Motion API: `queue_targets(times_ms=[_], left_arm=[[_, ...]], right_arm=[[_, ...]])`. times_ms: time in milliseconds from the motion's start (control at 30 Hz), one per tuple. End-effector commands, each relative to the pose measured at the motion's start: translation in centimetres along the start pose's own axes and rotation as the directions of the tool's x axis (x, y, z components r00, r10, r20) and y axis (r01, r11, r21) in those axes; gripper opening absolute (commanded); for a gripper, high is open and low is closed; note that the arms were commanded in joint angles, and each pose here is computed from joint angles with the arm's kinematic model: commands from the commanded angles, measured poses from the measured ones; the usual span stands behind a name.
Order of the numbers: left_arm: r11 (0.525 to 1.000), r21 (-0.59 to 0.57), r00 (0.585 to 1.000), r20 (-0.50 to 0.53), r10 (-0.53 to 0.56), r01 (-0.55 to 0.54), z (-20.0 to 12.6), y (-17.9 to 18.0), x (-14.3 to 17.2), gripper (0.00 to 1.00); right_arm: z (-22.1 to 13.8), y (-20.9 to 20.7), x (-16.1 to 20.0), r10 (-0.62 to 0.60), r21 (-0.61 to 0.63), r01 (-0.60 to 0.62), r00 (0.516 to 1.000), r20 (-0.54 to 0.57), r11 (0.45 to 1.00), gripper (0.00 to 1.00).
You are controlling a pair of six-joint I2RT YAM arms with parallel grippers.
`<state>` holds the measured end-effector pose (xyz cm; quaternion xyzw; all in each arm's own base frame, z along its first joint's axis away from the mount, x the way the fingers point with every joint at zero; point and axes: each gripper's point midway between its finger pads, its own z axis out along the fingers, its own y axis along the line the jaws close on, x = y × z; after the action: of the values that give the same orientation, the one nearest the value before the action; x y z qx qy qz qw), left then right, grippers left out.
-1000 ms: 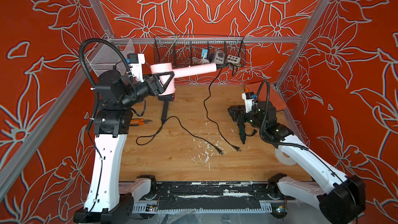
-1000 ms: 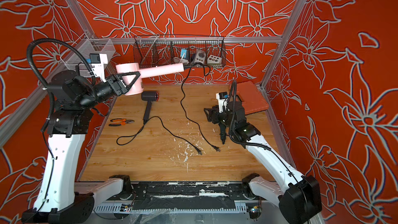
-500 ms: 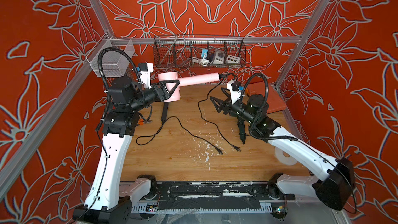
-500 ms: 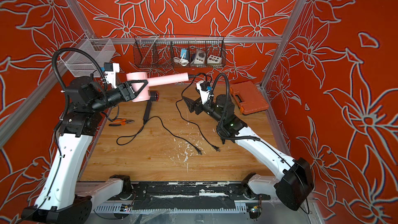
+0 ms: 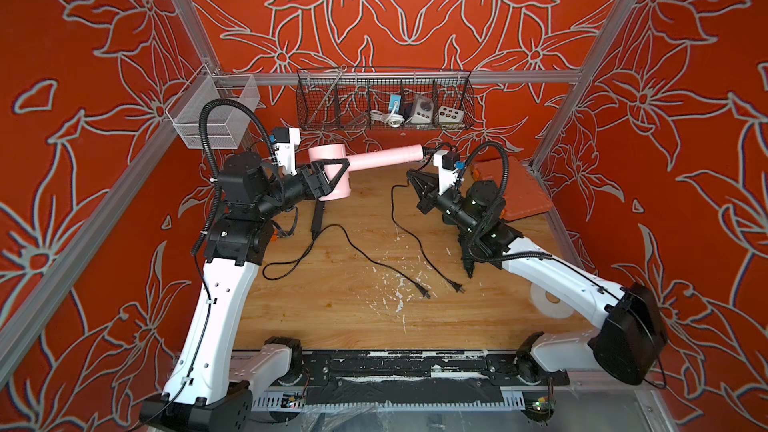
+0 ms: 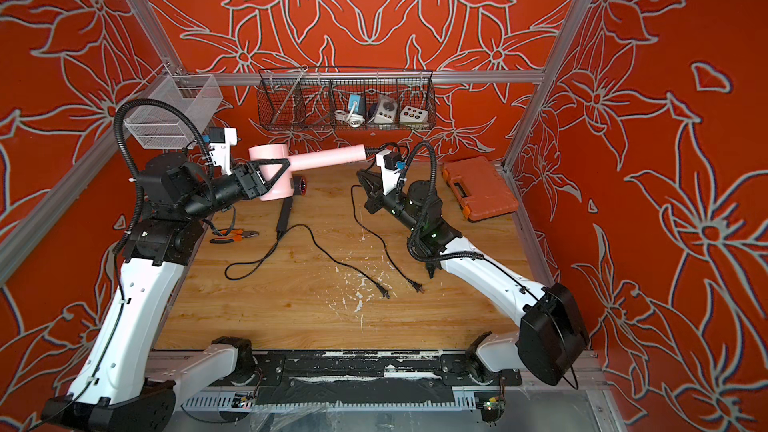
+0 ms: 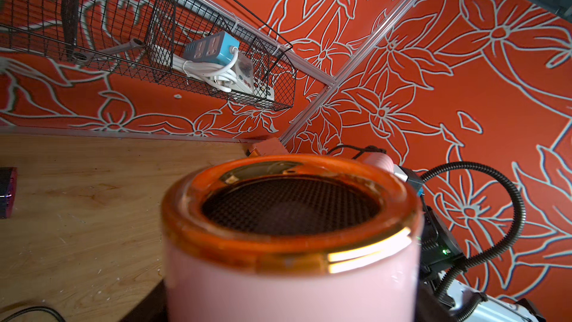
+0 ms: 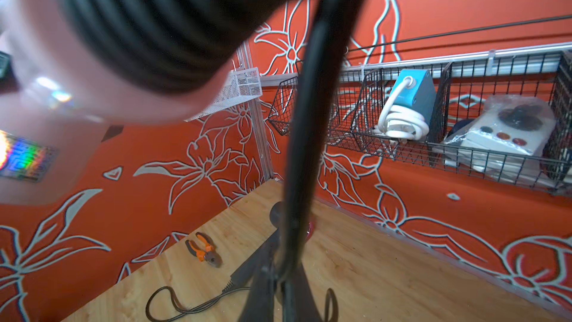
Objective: Wrap the cord around the hair dryer
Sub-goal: Wrap the power cord around the hair dryer.
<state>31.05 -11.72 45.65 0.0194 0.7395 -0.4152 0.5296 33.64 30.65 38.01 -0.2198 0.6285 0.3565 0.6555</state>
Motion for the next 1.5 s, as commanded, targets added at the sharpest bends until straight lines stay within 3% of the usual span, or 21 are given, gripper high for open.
queue_targets(times_ms=[0,100,233,400,600,733,900,1067,1200,1333,1467], left_arm=[[0.99,-0.079,0.99,0.079,0.121,-0.115,-1.3,-0.3,-2.2,0.0],[0.965,-0.225,0.984,0.088,0.155,-0.132,-1.8,2.3,-3.2,0.0],[0.923,-0.371,0.981,0.114,0.158,-0.106,-2.8,5.5,-4.5,0.0],[0.894,-0.444,0.978,0.15,0.143,-0.063,-3.7,7.4,-5.5,0.0],[0.856,-0.516,0.97,0.187,0.153,-0.036,-5.1,8.5,-6.9,0.0],[0.831,-0.556,0.964,0.209,0.167,-0.023,-5.9,9.0,-7.7,0.0],[0.798,-0.602,0.959,0.213,0.189,-0.024,-6.5,9.7,-8.1,0.0],[0.799,-0.601,0.955,0.224,0.194,-0.021,-6.5,9.5,-8.6,0.0],[0.791,-0.612,0.939,0.256,0.229,-0.026,-7.2,8.5,-10.5,0.0],[0.789,-0.614,0.927,0.275,0.255,-0.035,-7.6,7.3,-12.0,0.0],[0.799,-0.601,0.924,0.284,0.255,-0.035,-7.8,6.6,-12.3,0.0]], right_arm=[[-2.5,-0.8,-1.0,-0.048,0.087,0.048,0.999,0.0,0.995,0.0],[-5.7,-2.6,0.1,-0.114,0.19,0.131,0.989,-0.099,0.973,0.0],[-11.0,-7.0,0.7,-0.144,0.375,0.223,0.963,-0.226,0.9,0.0],[-16.7,-12.7,0.4,-0.064,0.571,0.213,0.961,-0.269,0.792,0.0],[-20.4,-16.4,-0.7,-0.026,0.72,0.247,0.953,-0.303,0.649,0.0],[-21.9,-18.0,-0.9,0.022,0.778,0.239,0.951,-0.309,0.58,0.0],[-22.5,-18.9,-1.3,0.044,0.805,0.255,0.944,-0.328,0.536,0.0],[-22.3,-19.1,-2.8,0.02,0.798,0.301,0.931,-0.364,0.522,0.0],[-23.5,-19.9,-5.5,0.017,0.831,0.358,0.915,-0.403,0.426,0.0],[-23.3,-18.8,-9.8,-0.048,0.836,0.344,0.932,-0.36,0.428,0.0],[-24.0,-17.5,-15.1,-0.141,0.847,0.354,0.935,-0.325,0.396,0.0]])
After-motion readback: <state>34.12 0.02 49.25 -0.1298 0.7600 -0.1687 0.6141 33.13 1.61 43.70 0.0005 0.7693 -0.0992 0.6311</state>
